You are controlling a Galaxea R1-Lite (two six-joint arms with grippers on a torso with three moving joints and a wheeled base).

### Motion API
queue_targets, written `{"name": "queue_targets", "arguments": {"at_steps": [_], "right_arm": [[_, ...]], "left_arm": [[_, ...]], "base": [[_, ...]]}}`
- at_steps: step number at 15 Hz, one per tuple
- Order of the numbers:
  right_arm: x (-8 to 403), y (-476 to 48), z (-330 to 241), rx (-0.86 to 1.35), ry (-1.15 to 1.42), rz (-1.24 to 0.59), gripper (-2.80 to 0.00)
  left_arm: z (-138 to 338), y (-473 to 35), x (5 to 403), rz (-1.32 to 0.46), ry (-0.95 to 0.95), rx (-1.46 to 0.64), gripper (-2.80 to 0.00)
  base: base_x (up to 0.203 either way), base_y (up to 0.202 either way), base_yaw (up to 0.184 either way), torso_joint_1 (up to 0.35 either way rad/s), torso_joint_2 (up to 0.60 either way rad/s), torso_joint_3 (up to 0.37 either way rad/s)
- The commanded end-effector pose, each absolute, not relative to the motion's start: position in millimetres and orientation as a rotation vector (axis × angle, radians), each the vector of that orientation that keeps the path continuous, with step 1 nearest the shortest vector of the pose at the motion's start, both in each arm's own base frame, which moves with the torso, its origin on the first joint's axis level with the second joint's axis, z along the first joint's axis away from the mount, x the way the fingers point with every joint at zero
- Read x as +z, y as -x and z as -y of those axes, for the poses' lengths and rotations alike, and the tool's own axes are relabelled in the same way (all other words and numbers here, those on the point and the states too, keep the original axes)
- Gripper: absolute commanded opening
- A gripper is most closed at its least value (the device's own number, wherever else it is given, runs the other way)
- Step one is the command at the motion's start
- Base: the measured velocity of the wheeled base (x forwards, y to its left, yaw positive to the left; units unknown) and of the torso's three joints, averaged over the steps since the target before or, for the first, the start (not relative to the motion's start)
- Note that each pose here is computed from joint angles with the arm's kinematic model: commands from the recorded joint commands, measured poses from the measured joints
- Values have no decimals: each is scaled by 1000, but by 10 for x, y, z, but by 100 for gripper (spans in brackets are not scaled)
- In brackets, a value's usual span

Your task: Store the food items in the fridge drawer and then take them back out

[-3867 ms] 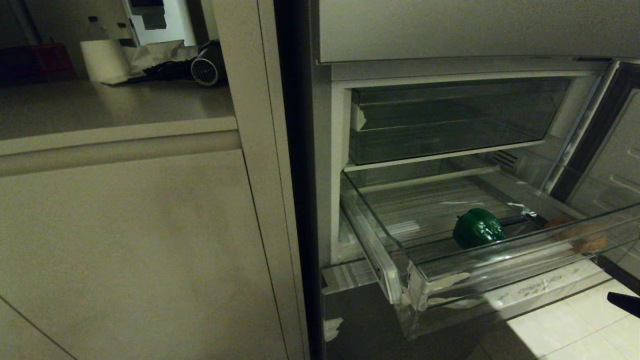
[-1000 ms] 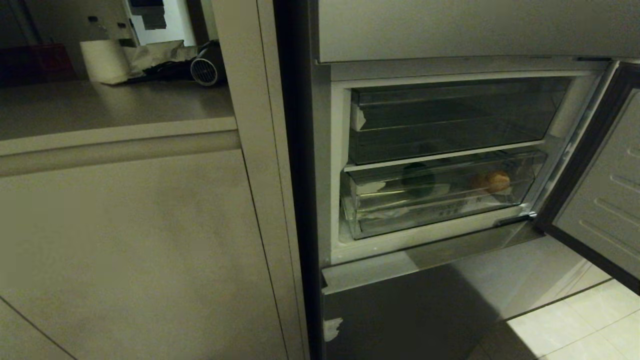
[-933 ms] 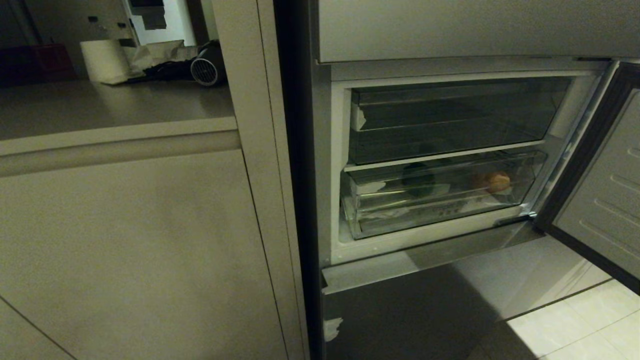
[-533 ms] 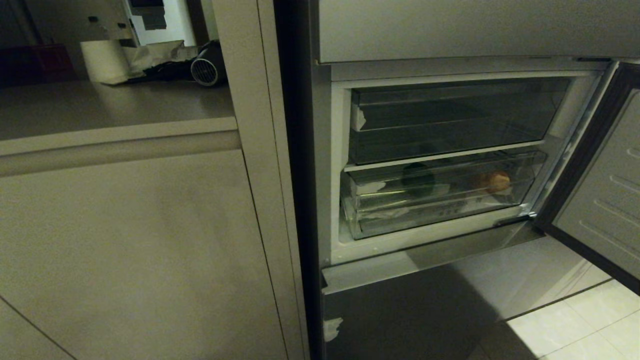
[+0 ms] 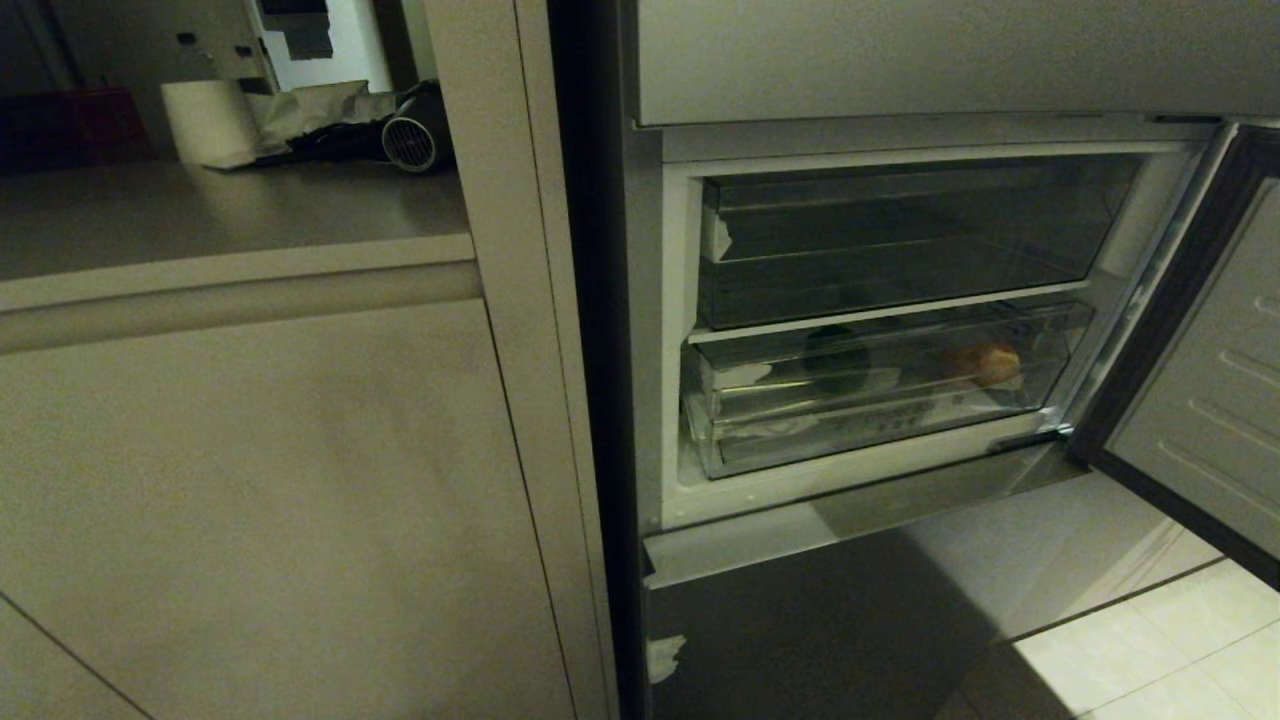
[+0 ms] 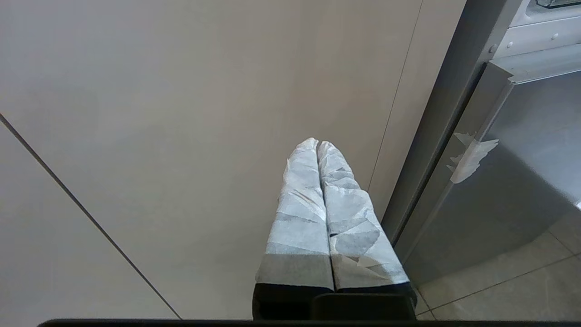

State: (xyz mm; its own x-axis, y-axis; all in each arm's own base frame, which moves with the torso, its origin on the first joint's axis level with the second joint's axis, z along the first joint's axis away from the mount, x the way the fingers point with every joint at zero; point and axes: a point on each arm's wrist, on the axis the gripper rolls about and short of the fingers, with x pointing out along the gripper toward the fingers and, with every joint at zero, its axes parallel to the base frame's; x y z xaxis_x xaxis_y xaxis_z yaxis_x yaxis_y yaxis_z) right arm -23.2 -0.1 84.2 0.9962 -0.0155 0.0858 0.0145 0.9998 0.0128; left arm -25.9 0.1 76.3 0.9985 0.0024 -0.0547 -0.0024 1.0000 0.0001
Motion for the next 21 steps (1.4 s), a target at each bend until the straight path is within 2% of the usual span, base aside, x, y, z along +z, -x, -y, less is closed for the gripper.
{"name": "queue_targets", "arguments": {"at_steps": [1, 12, 21], "right_arm": [[757, 208, 1, -14, -12, 57, -280], [757, 208, 1, -15, -12, 57, -280], [757, 208, 1, -15, -12, 57, -280]], "left_arm": [[-1, 259, 762, -55, 0, 3, -280], [-1, 259, 762, -55, 1, 3, -280], [-1, 259, 762, -55, 1, 3, -280]], "base": [[0, 0, 0, 0, 0, 0], [0, 0, 0, 0, 0, 0], [-188, 0, 0, 3, 2, 3]]}}
